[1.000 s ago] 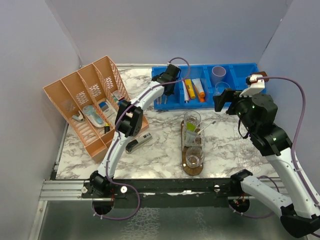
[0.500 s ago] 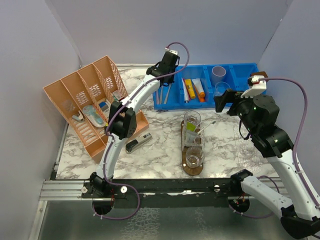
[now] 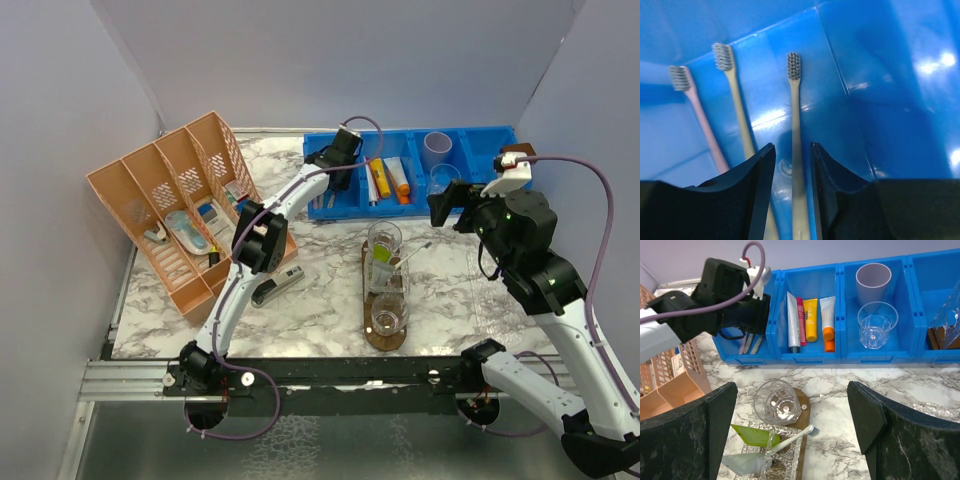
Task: Prepare toiletry sets of a toothbrush and toothpaste on the tray
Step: Pick up the toothbrush from the storage box.
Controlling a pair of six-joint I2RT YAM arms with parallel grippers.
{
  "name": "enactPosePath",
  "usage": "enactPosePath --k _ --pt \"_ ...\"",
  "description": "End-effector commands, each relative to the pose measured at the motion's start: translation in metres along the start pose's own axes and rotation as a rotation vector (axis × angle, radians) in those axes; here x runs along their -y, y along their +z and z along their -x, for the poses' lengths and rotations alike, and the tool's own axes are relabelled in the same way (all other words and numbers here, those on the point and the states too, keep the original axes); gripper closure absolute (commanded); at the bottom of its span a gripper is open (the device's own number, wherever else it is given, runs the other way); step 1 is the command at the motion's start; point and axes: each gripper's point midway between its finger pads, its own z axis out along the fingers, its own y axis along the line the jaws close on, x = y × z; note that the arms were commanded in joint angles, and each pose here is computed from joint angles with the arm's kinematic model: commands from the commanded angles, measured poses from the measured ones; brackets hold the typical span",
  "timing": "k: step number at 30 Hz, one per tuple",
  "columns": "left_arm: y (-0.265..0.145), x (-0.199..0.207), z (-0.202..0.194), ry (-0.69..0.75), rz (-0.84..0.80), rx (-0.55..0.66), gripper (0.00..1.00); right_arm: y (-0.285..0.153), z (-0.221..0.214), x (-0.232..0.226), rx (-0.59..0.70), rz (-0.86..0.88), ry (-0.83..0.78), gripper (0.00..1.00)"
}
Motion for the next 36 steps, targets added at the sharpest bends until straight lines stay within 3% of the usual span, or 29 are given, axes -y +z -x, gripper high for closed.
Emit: enactPosePath --k 1,13,17,21,26,36 --pt "0.013 0.001 0.019 0.024 0.010 0.080 0.61 0.002 -0.009 0.002 -0.023 -0.002 -0.005 0.07" --pt "0.043 0.005 0.002 0.026 0.007 0.084 0.57 0.002 -0.016 0.003 -0.042 -0.006 -0.004 0.07" --pt "0.049 0.010 -0.012 0.032 -0.018 0.052 0.67 0.002 -0.016 0.004 -0.041 -0.008 -0.004 0.07" --pt "0.048 0.012 -0.018 0.043 -0.045 0.032 0.82 0.003 -0.016 0.002 -0.041 -0.001 0.001 0.07" --pt "0.027 0.011 0.005 0.044 -0.055 0.075 1.00 0.002 -0.016 0.001 -0.040 0.005 0.005 0.08" --pt "-0.031 -0.004 0.075 0.009 -0.030 0.222 1.00 0.003 -0.020 0.000 -0.047 0.013 0.014 0.08"
